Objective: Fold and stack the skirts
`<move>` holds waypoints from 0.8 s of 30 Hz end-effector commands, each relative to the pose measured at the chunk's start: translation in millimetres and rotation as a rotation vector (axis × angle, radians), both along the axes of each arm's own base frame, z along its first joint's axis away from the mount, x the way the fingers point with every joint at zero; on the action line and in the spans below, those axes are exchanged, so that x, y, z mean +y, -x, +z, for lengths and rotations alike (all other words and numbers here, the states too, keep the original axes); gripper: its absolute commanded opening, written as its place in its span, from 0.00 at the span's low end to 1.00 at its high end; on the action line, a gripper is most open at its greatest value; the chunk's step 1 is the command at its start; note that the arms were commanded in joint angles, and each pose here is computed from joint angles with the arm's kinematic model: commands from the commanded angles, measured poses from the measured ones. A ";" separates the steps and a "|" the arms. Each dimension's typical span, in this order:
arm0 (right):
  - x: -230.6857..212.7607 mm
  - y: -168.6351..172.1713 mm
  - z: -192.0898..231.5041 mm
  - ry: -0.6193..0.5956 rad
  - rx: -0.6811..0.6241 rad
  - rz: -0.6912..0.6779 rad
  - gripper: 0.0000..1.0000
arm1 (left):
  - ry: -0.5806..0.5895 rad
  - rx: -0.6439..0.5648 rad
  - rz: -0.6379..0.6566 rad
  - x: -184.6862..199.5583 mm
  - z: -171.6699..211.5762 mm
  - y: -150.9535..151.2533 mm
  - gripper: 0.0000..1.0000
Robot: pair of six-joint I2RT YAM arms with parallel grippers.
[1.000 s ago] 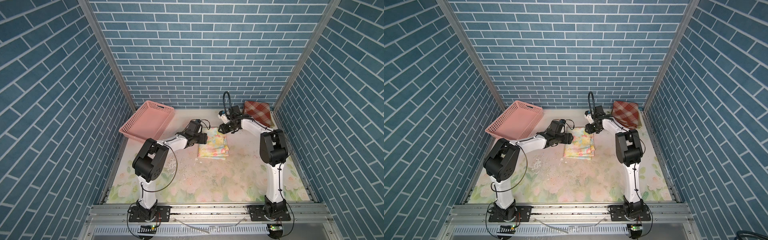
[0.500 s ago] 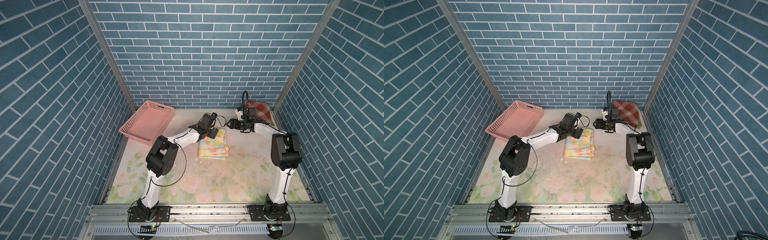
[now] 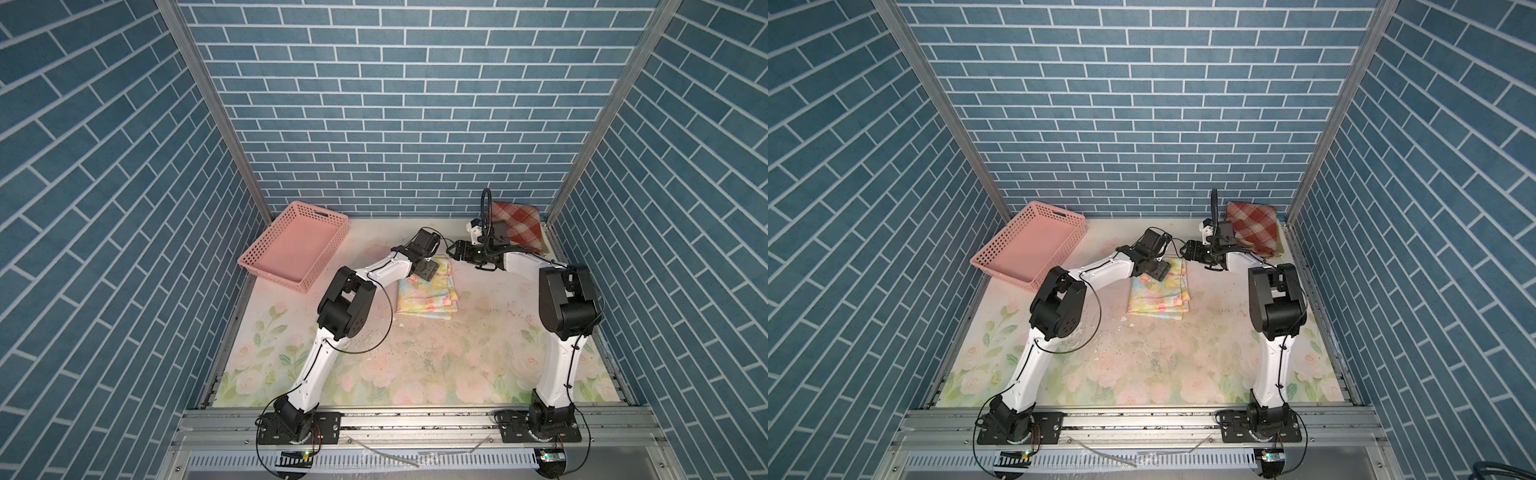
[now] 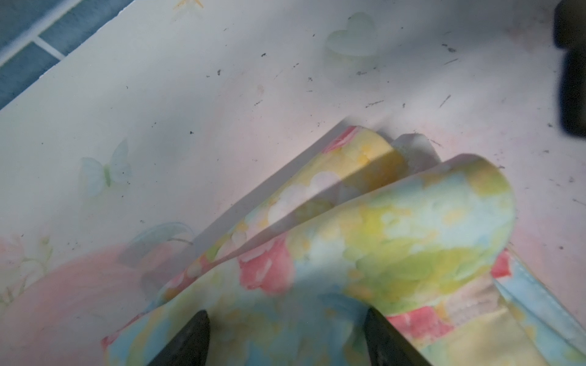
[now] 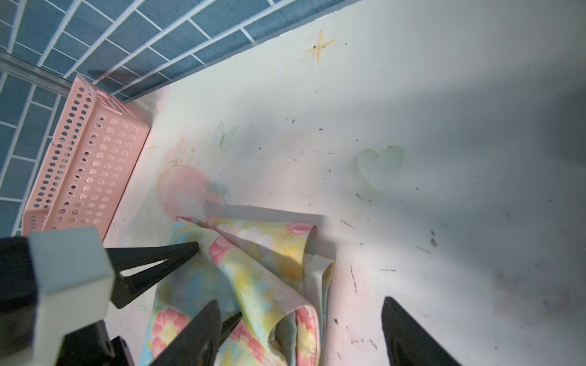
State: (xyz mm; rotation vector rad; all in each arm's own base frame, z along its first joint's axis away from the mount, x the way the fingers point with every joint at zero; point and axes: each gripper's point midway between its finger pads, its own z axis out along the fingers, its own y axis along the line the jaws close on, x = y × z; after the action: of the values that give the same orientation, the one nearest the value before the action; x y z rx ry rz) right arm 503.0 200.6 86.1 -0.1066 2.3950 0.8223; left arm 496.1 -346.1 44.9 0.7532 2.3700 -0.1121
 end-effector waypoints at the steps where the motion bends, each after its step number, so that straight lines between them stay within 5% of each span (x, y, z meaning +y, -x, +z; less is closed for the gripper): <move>1: 7.2 10.1 -24.1 -0.025 0.078 -0.007 0.79 | 0.020 0.099 0.037 13.6 -15.8 5.3 0.77; 24: 53.7 37.2 -103.2 0.015 0.338 0.112 0.76 | 0.114 0.223 0.025 3.8 -27.1 11.8 0.75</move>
State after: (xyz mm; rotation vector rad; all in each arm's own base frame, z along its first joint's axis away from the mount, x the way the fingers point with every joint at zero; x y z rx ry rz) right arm 507.8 253.7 46.1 -0.1562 2.4792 0.9571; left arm 490.7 -346.5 37.5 0.6847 2.4879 -0.3276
